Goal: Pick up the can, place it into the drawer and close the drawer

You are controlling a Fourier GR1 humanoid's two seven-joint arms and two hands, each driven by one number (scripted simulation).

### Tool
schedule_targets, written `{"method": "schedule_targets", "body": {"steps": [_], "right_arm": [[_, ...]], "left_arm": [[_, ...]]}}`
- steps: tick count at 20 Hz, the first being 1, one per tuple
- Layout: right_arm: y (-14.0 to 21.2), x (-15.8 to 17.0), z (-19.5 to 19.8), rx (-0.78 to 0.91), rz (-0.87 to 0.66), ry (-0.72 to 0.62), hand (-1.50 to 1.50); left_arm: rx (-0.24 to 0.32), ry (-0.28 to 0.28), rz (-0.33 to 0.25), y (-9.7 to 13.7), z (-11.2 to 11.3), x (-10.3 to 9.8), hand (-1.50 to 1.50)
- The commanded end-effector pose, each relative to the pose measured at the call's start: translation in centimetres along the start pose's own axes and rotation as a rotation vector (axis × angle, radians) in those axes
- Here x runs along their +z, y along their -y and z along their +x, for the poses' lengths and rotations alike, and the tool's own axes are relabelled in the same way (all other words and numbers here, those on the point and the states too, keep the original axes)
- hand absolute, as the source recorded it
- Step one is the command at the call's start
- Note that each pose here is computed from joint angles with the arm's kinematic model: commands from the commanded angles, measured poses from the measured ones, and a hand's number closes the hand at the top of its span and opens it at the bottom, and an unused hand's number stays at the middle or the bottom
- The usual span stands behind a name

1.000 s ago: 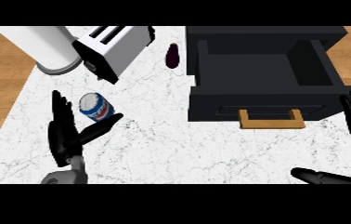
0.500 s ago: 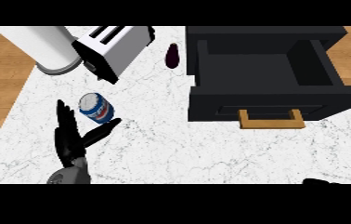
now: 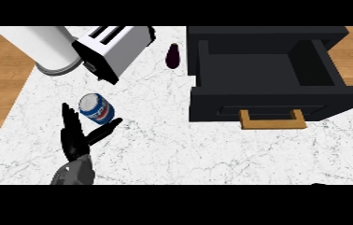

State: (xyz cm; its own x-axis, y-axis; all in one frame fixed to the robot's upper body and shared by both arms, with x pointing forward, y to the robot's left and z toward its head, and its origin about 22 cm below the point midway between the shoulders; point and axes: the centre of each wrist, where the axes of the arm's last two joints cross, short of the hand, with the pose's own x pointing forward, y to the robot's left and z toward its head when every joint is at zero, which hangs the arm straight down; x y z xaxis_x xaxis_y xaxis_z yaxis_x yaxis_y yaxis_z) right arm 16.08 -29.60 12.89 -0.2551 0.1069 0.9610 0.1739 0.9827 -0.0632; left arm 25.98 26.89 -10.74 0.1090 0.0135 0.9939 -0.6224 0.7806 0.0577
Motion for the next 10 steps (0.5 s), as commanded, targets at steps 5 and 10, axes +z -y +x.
{"method": "schedule_targets", "body": {"steps": [5, 10], "right_arm": [[0.9, 0.1, 0.3, 0.008, -0.01, 0.002, -1.5], [-0.2, -0.1, 0.2, 0.005, 0.011, 0.002, -1.5]], "left_arm": [[0.001, -0.014, 0.013, 0.0, -2.8, -0.5, -1.5], [0.015, 0.021, -0.016, 0.1, -1.8, -3.7, -1.5]]}}
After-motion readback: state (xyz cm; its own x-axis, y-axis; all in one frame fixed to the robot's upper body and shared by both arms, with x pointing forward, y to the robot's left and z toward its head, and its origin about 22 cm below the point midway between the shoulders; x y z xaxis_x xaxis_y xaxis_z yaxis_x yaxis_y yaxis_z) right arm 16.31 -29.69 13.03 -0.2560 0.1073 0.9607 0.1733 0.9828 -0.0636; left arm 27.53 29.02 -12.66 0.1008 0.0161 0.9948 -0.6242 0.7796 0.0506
